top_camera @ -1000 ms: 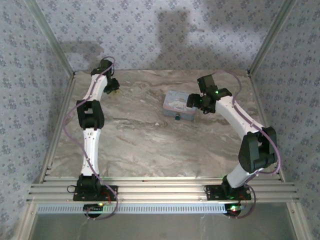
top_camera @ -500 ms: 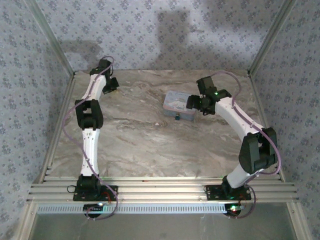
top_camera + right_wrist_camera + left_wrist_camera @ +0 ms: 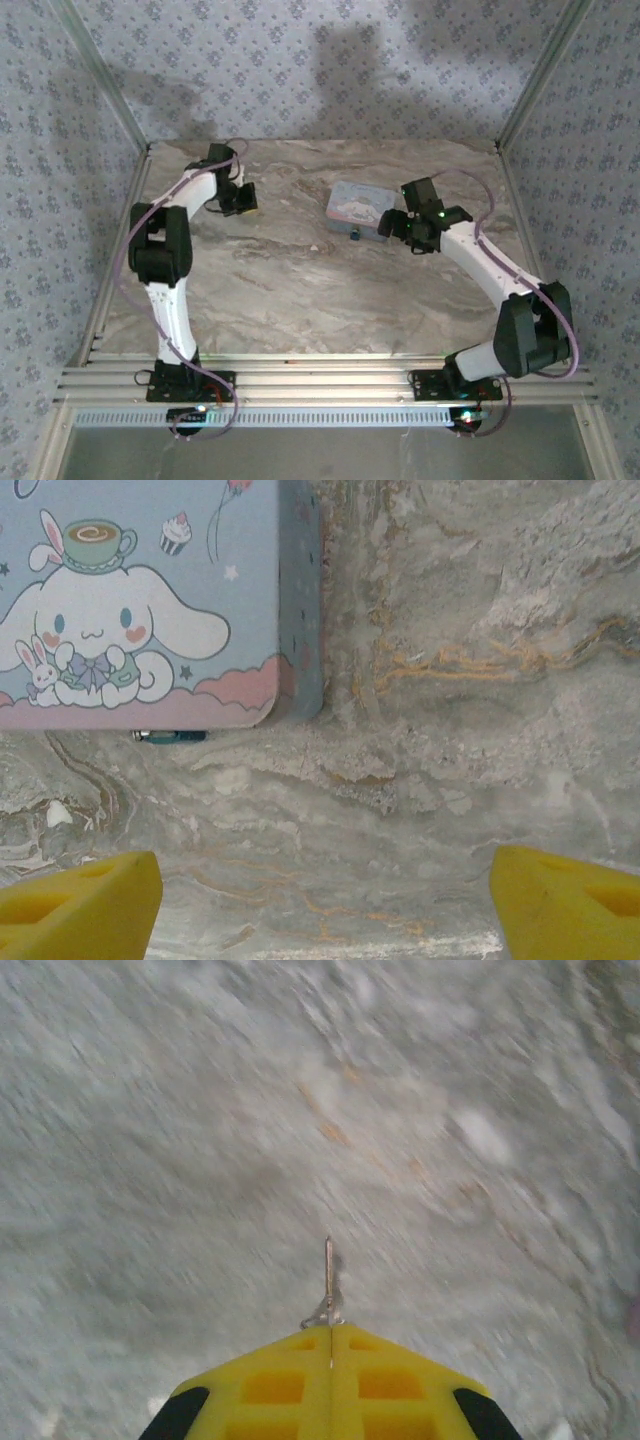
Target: Unlock the padlock with the key
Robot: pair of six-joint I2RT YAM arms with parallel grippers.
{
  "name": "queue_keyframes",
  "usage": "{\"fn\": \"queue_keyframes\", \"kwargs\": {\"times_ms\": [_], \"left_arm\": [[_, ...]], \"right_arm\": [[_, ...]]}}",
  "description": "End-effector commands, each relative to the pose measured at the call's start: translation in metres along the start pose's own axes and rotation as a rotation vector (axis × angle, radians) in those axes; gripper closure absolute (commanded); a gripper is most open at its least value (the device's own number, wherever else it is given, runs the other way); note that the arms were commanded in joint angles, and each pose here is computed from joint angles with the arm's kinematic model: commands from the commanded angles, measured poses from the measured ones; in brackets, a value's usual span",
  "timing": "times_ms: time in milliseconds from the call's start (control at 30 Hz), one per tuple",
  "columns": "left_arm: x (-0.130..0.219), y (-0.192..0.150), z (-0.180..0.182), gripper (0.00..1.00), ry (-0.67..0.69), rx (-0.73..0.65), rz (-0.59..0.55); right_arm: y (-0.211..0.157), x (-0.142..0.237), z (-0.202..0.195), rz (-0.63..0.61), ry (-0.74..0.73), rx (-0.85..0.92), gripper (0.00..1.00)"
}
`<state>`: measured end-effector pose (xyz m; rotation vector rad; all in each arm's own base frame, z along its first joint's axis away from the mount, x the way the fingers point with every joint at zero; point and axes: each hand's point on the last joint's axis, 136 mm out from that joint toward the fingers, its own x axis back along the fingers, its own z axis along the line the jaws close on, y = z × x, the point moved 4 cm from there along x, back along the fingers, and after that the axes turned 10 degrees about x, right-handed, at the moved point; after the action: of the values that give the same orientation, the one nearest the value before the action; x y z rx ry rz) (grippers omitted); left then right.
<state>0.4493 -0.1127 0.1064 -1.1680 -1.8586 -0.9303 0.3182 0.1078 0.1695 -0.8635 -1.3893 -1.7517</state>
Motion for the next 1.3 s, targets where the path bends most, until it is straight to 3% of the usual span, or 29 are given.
{"fn": "queue_keyframes", "kwargs": {"times_ms": [0, 300, 500, 633, 867, 1267], "left_arm": [[0.035, -0.009, -0.038, 1.00, -0.198, -0.111, -0.084], [0.083, -0.058, -0.086, 1.00, -0.331, -0.307, -0.143], [0.107, -0.074, -0.119, 1.00, -0.518, -0.324, -0.081], [0.125, -0.086, -0.141, 1.00, -0.643, -0.409, -0.054], [0.145, -0.110, -0.157, 1.00, -0.751, -0.541, 0.006], [0.185, -0.137, -0.174, 1.00, -0.927, -0.654, 0.014]], "right_arm": [[-0.003, 0.009, 0.007, -0.030, 0.052, -0.041, 0.14], [-0.015, 0.022, 0.014, -0.068, 0.149, -0.068, 0.14], [-0.012, 0.037, 0.051, -0.168, 0.365, 0.025, 0.18], [-0.006, 0.047, 0.078, -0.259, 0.504, 0.112, 0.26], [0.026, 0.075, 0.114, -0.372, 0.727, 0.099, 0.41], [0.041, 0.102, 0.165, -0.325, 1.030, 0.194, 0.46]]}}
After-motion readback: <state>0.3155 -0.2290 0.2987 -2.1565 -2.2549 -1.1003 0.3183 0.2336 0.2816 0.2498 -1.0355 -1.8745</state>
